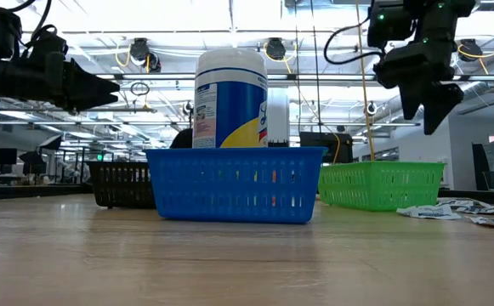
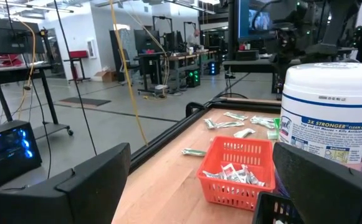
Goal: Pick & Place First Aid Supplies
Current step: Put the green bandage pack into the green bin
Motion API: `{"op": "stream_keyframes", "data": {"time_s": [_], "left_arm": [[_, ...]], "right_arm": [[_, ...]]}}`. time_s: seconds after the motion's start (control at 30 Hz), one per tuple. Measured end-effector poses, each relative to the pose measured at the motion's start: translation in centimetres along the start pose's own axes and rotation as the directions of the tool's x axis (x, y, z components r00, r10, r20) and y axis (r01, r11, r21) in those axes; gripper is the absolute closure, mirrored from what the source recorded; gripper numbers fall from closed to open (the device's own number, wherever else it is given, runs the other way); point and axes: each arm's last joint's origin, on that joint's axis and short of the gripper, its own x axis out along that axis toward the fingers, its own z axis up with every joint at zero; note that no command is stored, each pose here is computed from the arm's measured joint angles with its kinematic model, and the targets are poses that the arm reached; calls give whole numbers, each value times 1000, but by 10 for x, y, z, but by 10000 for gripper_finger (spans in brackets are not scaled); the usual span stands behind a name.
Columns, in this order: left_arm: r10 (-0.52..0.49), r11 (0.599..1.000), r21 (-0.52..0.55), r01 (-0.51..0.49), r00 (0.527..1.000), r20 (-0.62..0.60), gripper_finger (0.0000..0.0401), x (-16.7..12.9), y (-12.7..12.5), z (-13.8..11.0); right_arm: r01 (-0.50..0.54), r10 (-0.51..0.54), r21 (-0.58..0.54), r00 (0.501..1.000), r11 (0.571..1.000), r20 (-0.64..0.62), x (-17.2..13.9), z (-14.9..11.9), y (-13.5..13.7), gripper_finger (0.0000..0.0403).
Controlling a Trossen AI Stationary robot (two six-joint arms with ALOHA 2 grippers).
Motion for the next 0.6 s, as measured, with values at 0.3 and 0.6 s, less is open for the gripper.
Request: {"op": "stream_keyframes", "data": {"time_s": [0.3,0.6], "left_arm": [[0,1000,0,0,1000,0,4,0,0,0],[0,1000,0,0,1000,0,4,0,0,0]], "right_arm": [[0,-2,-10,991,1000,-132,7,2,2,23],[30,-28,4,984,1000,-179,14,4,2,27]]}}
